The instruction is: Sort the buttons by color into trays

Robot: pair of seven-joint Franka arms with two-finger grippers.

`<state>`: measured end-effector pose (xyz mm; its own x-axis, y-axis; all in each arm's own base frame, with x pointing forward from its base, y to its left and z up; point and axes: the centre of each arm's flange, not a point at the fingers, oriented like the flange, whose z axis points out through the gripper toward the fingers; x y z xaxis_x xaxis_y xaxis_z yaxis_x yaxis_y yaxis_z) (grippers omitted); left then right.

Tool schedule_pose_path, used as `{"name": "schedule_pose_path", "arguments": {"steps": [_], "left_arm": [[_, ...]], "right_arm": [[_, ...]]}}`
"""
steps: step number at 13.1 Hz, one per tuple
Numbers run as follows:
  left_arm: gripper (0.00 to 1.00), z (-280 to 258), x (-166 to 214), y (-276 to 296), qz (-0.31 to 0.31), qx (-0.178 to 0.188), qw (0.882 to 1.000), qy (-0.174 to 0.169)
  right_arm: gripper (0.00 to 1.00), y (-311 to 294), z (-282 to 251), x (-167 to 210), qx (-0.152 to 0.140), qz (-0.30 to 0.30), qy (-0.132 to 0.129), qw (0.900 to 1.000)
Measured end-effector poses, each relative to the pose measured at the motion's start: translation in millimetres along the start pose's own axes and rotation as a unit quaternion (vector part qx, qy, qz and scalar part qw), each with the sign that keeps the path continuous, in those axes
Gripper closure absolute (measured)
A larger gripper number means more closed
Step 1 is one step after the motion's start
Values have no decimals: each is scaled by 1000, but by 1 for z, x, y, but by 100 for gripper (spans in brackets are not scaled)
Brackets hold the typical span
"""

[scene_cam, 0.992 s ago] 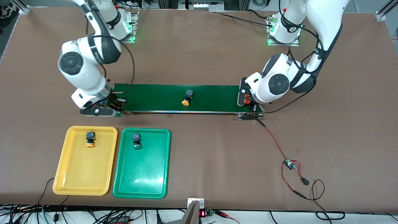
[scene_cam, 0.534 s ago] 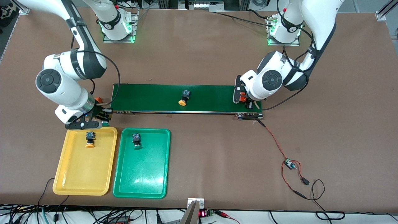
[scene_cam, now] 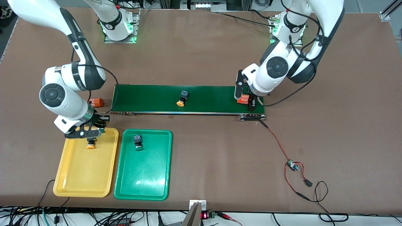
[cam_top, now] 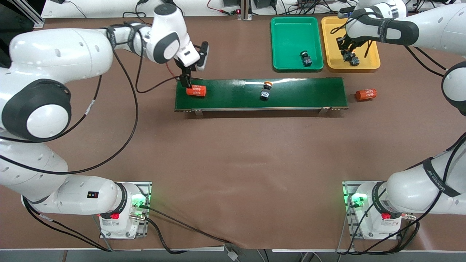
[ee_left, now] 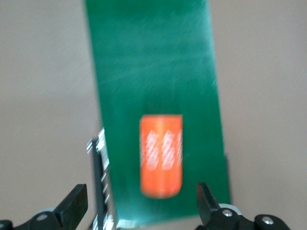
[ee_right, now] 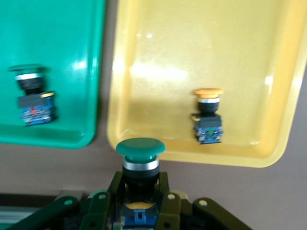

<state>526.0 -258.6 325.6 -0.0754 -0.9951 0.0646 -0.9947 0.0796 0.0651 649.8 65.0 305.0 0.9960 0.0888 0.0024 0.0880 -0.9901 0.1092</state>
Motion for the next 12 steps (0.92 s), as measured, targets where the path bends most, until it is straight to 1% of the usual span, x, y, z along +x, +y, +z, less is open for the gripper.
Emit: {"name": "schedule_pose_path", "arguments": {"steps": [2, 4, 6, 8, 9, 10, 12], "left_arm": [[0, -24, -58, -18, -48, 13, 999, -5], [0, -47, -111, -38, -88, 26, 996, -5], [0, -74, -136, -55, -112, 52, 992, -1], [0, -97, -161, -73, -145, 76, 987, 6], [0, -105, -178, -80, -172, 80, 982, 16], [0, -106, -193, -85, -197, 76, 977, 22], [0, -102, -208, -88, -245, 67, 967, 25]], "right_arm": [[68, 24, 20, 9, -3, -5, 13, 1000], [68, 50, 44, 16, -7, -19, 35, 999], [68, 58, 57, 19, -7, -25, 44, 999], [68, 52, 55, 22, -6, -28, 48, 998], [68, 46, 52, 24, -5, -27, 51, 998], [68, 40, 48, 26, -3, -24, 55, 998], [68, 19, 42, 32, -1, -27, 63, 998]]}}
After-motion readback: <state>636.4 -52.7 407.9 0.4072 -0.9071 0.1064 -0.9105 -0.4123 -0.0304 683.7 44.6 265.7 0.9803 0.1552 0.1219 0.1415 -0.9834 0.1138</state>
